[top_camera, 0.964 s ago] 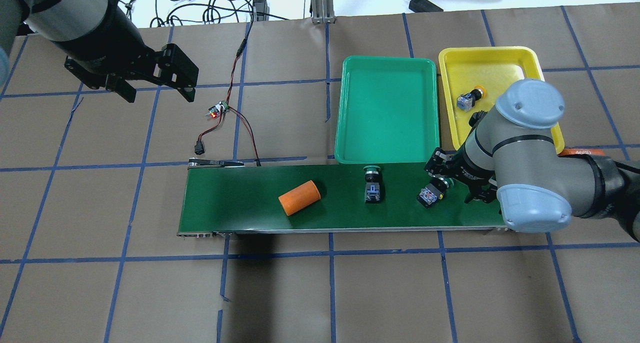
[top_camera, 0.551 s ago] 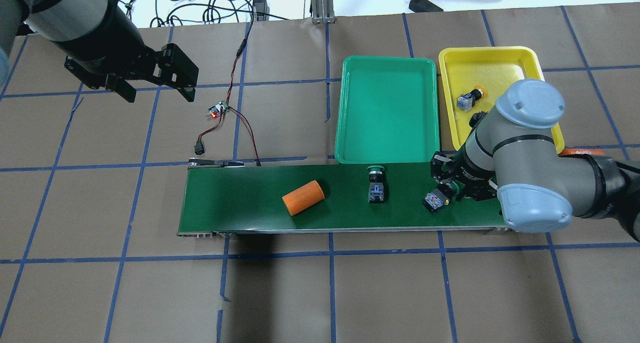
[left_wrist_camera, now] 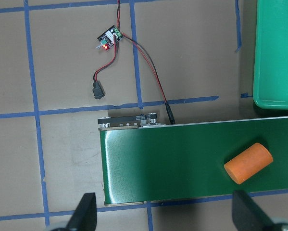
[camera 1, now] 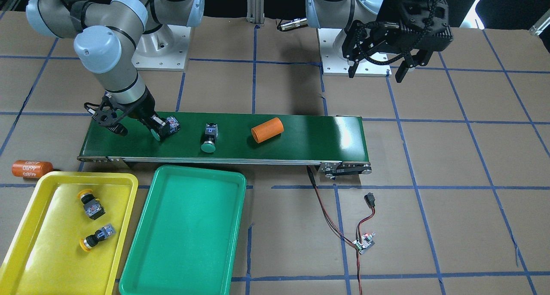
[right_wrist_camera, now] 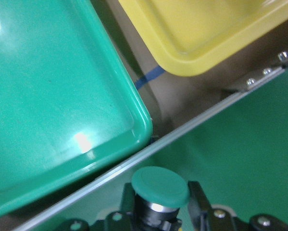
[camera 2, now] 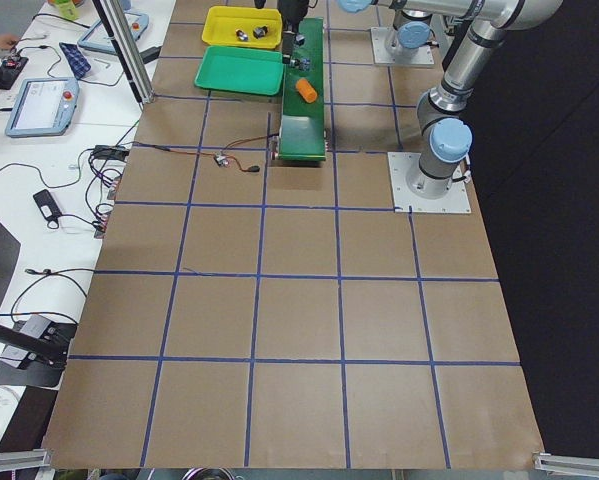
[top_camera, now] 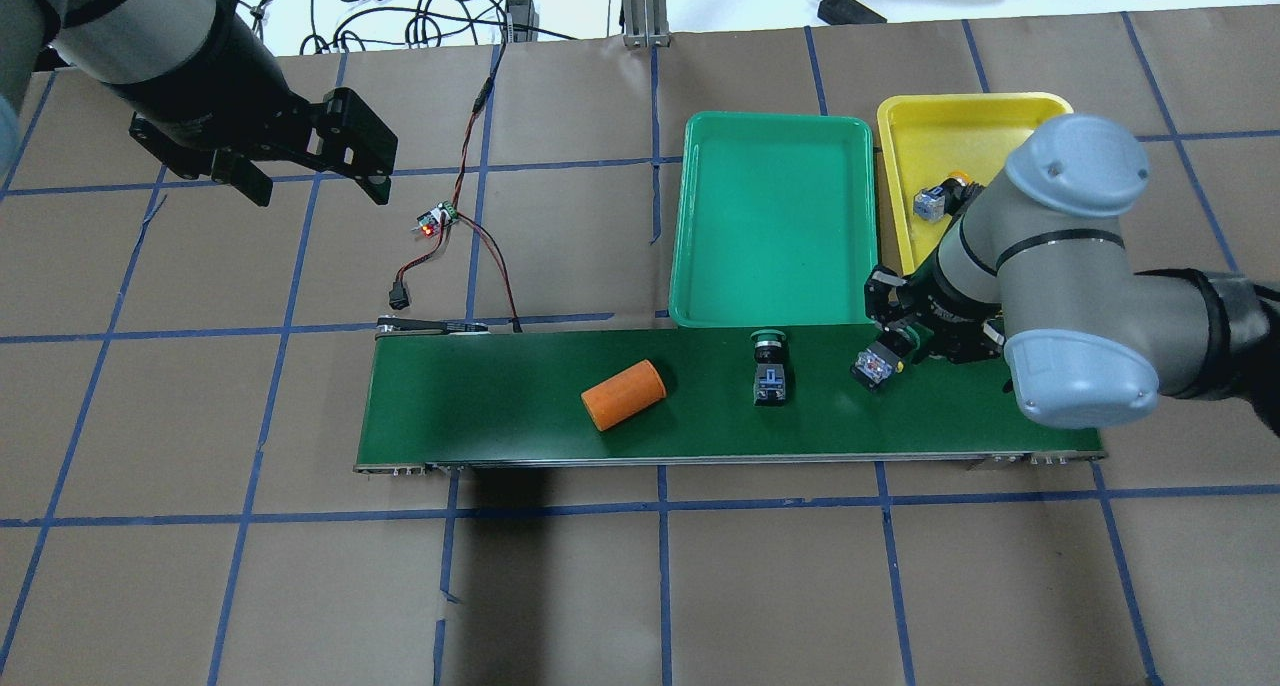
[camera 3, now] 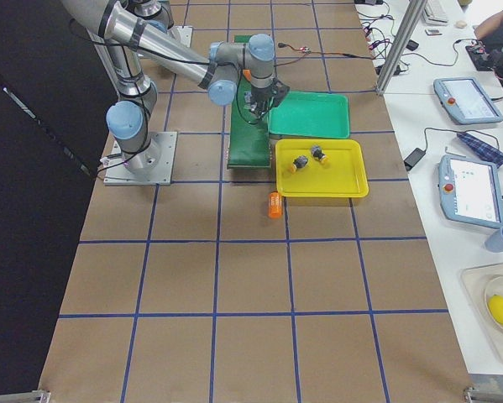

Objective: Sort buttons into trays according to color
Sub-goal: 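Lift the green button into the green tray and open the right gripper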

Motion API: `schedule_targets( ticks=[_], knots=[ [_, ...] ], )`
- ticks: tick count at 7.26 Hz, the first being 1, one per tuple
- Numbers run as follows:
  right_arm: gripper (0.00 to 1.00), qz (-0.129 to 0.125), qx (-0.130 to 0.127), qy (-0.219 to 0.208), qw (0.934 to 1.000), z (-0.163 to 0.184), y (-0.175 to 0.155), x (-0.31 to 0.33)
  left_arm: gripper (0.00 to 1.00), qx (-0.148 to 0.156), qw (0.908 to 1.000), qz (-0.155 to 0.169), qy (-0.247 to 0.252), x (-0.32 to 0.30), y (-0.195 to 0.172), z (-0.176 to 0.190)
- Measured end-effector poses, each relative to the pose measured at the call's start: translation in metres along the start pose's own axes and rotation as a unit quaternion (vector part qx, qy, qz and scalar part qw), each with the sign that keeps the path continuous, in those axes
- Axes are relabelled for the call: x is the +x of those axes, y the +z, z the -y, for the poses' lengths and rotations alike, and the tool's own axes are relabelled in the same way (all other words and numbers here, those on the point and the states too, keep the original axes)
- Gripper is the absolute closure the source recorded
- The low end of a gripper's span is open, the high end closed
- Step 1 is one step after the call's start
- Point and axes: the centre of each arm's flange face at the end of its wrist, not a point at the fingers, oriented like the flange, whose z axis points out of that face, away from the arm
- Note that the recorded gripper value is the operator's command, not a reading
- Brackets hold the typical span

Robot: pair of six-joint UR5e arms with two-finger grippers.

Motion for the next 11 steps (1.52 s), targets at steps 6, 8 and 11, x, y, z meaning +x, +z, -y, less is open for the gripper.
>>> schedule_targets(
  ticks=[6,8,11],
  knots=[
    [0.00,0.010,0.008,-0.010,0.9999,0.070,-0.026,-0.077,0.00,0.000,1.0000,0.000,0.000,0.000,0.000,0.000],
    [0.00,0.002,-0.004,-0.010,0.9999,0.065,-0.024,-0.074,0.00,0.001,1.0000,0.000,0.000,0.000,-0.001,0.000],
    [0.00,-0.036,-0.038,-0.010,0.9986,0.032,-0.017,-0.050,0.00,0.001,1.0000,0.000,0.001,0.001,-0.001,-0.001]
  ],
)
